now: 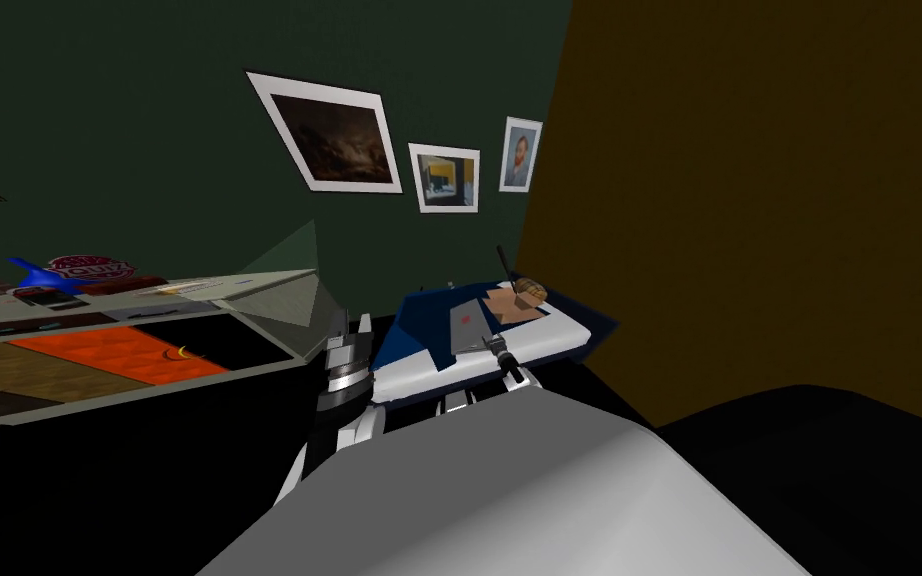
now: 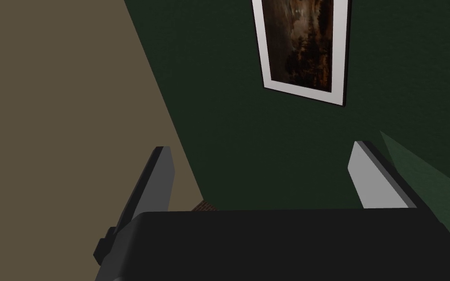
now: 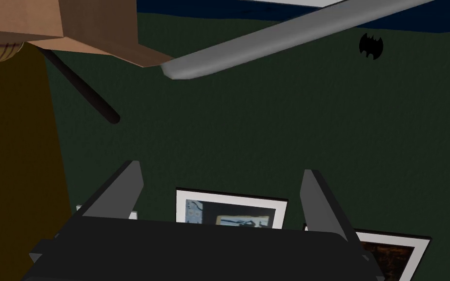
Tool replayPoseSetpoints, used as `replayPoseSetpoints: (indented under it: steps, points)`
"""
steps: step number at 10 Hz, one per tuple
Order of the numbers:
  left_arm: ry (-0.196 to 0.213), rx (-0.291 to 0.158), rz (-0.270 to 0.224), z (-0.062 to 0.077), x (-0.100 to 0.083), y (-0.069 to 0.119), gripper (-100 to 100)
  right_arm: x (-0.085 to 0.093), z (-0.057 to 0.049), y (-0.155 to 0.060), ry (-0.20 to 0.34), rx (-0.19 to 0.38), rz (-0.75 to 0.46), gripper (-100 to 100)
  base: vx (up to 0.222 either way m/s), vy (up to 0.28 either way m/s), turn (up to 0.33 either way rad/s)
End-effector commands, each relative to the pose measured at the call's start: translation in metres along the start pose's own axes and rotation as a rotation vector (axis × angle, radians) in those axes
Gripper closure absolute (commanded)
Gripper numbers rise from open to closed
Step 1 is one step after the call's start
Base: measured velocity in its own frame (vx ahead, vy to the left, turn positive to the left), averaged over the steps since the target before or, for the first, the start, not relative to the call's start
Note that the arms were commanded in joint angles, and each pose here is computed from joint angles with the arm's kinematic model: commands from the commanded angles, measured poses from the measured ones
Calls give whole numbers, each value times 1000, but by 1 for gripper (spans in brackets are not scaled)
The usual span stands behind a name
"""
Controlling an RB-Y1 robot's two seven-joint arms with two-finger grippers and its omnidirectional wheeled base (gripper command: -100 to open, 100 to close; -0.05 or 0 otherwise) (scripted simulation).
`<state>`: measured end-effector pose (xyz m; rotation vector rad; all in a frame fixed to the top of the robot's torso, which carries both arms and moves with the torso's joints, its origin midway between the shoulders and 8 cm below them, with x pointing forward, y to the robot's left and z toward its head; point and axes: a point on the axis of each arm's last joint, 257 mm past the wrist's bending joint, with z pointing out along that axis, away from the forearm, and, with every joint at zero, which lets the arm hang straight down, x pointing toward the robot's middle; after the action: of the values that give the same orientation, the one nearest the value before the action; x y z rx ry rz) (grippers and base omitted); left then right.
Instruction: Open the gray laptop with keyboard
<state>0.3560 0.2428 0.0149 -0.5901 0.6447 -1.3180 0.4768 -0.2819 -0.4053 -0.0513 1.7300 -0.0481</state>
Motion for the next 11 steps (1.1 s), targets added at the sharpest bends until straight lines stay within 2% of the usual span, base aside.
replayPoseSetpoints:
  steps: [1,4,5,6,11]
  points:
    - [0,0,0,0,0,0,0,-12,13,-3,1,1,2,-100,-58,13,2]
    - [0,0,0,0,0,0,0,-34,35,-10,0,5,3,-100,-61,11,-1]
    - [0,0,0,0,0,0,0,-29,29,-8,-1,4,2,-100,-34,5,0]
    - [0,0,0,0,0,0,0,-29,30,-8,1,4,3,0,-7,1,0]
    - [0,0,0,0,0,0,0,-29,29,-8,1,4,3,0,0,0,0]
